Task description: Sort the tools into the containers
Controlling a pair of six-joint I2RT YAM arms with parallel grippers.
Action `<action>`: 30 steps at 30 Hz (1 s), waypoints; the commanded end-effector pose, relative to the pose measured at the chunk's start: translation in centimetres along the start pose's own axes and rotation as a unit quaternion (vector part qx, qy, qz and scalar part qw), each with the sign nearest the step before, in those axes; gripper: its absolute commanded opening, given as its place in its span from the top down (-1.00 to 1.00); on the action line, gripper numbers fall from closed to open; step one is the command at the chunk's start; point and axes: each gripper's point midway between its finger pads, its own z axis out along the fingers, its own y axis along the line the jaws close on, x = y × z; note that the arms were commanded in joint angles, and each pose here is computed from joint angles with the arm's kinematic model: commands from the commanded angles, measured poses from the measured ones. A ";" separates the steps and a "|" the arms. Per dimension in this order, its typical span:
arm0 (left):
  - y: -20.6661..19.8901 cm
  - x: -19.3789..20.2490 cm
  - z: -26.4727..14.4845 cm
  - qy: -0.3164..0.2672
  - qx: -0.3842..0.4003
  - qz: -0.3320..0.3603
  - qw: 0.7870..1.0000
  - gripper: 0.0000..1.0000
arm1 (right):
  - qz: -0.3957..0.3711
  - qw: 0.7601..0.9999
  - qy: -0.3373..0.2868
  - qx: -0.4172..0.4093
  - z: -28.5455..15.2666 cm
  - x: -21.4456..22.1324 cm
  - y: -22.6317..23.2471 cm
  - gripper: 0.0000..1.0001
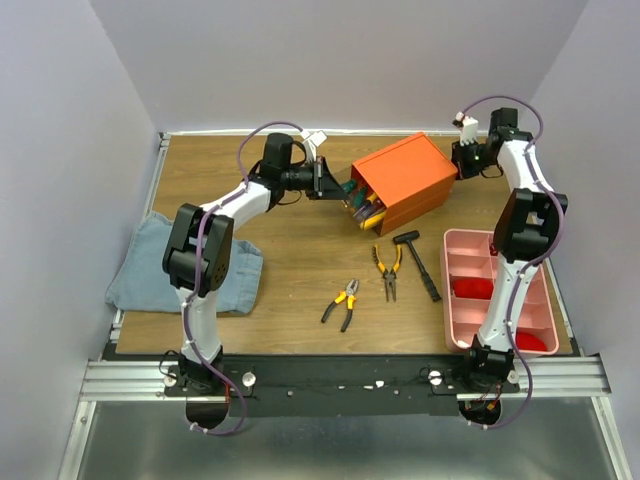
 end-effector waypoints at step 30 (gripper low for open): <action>-2.0 -0.5 -5.8 -0.034 -0.039 0.062 0.997 1.00 | -0.058 0.933 -0.057 0.350 -9.6 -9.1 -7.9 0.99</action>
